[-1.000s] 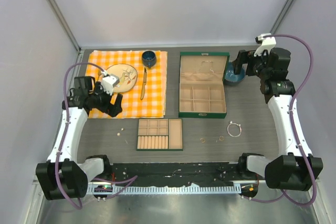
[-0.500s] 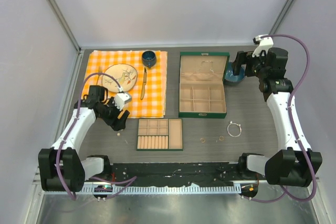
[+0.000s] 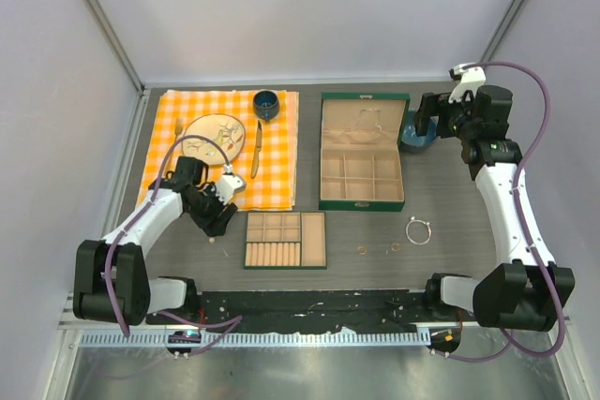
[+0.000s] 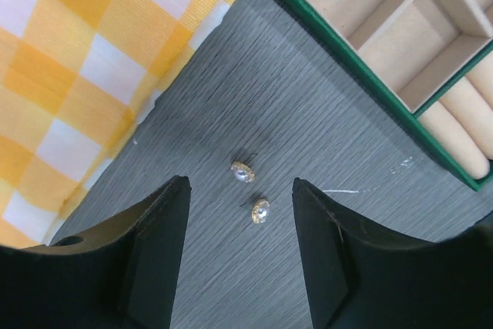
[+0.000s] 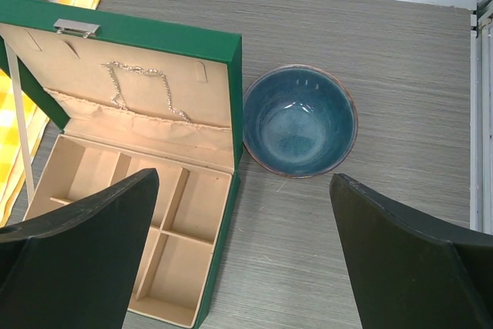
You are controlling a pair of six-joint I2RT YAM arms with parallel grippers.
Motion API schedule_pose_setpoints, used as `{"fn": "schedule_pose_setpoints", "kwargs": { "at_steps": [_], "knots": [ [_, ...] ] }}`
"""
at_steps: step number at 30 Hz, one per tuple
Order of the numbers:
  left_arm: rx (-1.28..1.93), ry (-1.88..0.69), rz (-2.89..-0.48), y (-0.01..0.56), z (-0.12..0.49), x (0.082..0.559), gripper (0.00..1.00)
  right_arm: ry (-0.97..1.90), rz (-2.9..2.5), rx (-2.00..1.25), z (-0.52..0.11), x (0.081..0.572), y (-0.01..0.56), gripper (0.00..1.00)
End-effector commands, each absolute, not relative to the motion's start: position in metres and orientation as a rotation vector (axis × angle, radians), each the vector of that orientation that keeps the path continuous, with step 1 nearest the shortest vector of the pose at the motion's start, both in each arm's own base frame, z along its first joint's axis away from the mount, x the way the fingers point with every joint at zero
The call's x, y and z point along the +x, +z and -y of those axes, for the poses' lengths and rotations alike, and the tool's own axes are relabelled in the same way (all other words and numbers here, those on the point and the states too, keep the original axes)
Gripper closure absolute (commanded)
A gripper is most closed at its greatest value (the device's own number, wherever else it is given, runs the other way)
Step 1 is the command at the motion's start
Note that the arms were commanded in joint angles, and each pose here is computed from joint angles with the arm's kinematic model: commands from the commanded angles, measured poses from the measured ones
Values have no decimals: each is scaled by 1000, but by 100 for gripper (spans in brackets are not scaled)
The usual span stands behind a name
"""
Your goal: Organize the mixed jewelry
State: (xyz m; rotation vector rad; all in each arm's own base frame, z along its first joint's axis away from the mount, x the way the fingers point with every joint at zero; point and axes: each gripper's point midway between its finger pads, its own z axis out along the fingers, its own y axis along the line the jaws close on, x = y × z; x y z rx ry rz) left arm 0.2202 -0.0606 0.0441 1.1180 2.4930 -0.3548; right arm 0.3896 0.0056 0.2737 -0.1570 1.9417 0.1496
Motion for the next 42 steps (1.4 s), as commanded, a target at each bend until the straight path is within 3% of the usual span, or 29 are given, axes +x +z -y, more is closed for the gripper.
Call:
{"fn": "schedule_pose_setpoints", "kwargs": {
  "at_steps": [1,22,36,39,40,42],
  "knots": [
    [1142,-274,-2495,33,56,227,41,125,-1912,-165,-3,395,281,0],
    [1234,-194,-2509,18,63,224,48,118,-1925,-170,-2,396,277,0],
    [1292,-129,-2535,11,56,209,66,112,-1940,-171,0,398,272,0],
    [1283,-134,-2529,14,58,211,73,114,-1940,-172,-1,398,273,0],
    [1282,-137,-2524,15,59,212,83,112,-1945,-170,0,398,271,1],
    [1264,-152,-2525,21,63,215,92,110,-1945,-171,0,398,271,0]
  ]
}}
